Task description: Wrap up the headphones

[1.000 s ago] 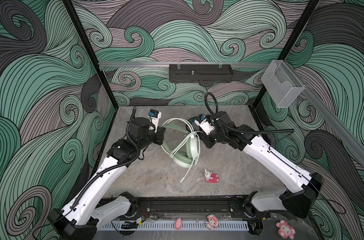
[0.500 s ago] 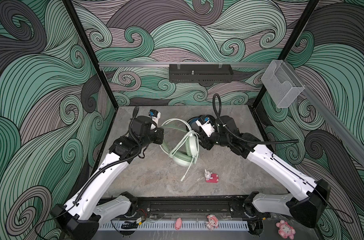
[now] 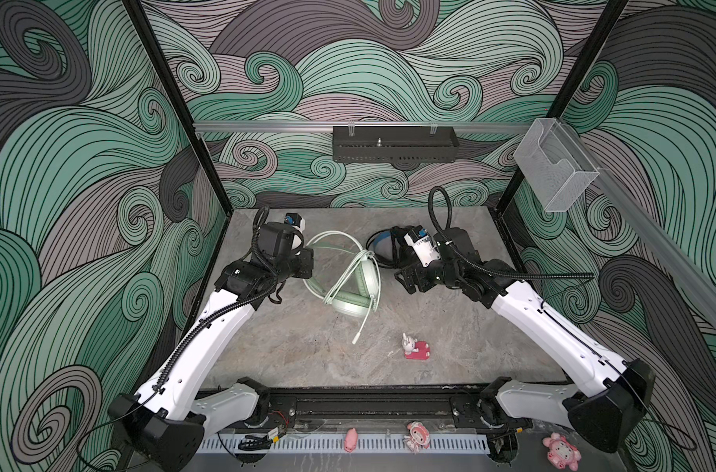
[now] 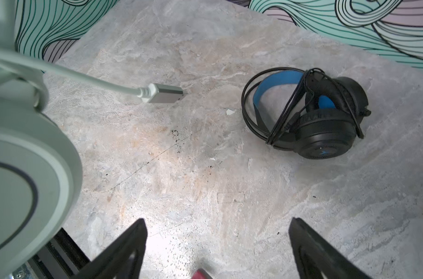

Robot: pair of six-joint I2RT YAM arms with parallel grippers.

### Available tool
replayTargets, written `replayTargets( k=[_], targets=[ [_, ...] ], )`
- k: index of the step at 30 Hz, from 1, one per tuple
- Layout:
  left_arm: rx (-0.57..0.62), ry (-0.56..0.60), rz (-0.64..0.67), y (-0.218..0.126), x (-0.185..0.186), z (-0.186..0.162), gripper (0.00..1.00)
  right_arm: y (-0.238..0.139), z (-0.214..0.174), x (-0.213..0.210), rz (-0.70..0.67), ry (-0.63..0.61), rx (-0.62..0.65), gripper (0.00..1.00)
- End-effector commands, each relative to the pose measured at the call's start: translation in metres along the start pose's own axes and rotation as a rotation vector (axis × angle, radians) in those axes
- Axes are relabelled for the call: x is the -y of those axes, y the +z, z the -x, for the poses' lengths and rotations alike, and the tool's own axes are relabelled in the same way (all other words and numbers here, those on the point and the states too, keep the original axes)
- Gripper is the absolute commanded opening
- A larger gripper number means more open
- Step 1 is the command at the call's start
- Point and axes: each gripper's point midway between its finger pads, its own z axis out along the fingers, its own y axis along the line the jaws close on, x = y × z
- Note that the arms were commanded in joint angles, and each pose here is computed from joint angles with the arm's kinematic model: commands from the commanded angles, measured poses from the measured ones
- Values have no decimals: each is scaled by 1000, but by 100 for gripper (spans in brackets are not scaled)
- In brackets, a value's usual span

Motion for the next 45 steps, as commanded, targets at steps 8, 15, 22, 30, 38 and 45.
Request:
replayTargets(
  k=[8, 15, 22, 30, 38, 45],
  targets=[
    [38, -175, 108, 49, -68, 17, 0, -42, 27, 11, -82, 24, 61, 100],
    [14, -278, 191, 107, -112, 20, 0, -50, 22, 12, -94, 53, 58, 100],
    [-92, -364, 252, 168, -133, 20, 0, -47, 29, 14, -99, 66, 54, 100],
    [-121, -433, 248, 219, -140, 19, 0, -55, 28, 20, -140, 58, 66, 100],
    [-206, -470, 241, 249, -142, -5, 0, -56, 28, 23, -158, 52, 67, 100],
    [-288, -479, 261, 261, -145, -31, 5, -53, 28, 25, -169, 47, 58, 100]
  ],
)
